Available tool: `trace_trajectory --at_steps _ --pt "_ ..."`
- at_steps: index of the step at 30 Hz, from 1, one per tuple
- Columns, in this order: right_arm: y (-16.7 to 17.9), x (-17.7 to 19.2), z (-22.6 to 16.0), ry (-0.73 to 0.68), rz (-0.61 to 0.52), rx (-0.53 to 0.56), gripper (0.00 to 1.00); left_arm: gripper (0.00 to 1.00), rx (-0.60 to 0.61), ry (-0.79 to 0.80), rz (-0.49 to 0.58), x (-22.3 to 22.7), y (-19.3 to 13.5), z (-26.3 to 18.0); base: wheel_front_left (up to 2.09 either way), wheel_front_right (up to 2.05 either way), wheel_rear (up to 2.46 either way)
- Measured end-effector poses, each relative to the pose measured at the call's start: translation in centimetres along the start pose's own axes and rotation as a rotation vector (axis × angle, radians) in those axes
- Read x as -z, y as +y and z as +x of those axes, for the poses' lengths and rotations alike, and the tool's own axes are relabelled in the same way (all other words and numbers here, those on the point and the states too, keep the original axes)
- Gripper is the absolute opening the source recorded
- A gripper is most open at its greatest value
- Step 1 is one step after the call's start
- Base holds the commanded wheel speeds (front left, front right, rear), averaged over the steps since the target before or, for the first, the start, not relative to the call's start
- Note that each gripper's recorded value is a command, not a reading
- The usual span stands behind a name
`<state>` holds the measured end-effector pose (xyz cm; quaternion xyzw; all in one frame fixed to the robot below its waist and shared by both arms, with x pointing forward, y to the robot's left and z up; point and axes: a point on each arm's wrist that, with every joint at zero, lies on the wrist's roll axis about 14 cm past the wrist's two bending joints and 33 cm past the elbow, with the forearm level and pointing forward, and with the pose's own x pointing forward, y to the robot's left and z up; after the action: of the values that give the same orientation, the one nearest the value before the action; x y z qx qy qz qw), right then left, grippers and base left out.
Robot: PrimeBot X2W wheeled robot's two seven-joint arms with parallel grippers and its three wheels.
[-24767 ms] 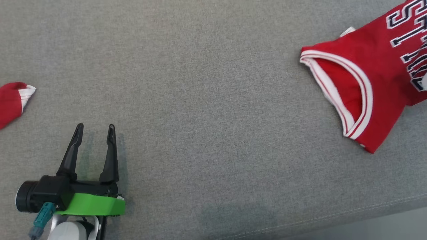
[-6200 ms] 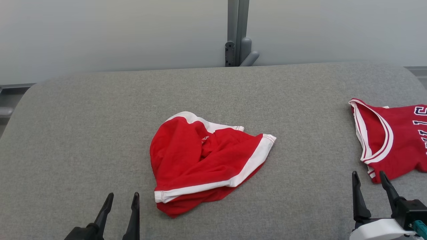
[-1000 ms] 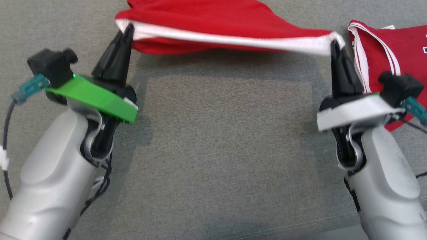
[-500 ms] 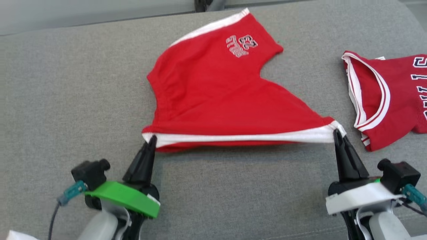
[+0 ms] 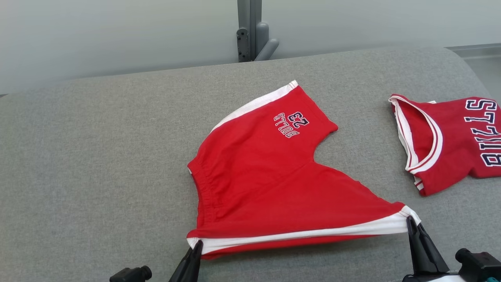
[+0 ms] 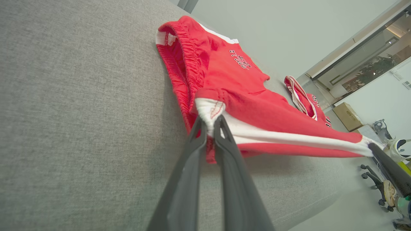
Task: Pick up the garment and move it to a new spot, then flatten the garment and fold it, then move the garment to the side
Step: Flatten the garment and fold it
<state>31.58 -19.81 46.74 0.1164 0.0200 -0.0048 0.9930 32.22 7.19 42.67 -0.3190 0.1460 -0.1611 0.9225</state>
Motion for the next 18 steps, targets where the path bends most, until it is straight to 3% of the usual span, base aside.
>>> trace_trajectory --at_steps 8,18 --pt "-0.4 -1.4 1.2 -0.036 0.005 0.011 0.00 0.00 0.033 -0.001 -0.004 -0.4 -1.0 0.6 0.00 0.00 0.00" --pt "0.1 -3.8 9.1 -0.084 -0.039 -0.045 0.00 0.00 0.072 -0.059 -0.018 -5.1 -1.8 6.0 0.00 0.00 0.00"
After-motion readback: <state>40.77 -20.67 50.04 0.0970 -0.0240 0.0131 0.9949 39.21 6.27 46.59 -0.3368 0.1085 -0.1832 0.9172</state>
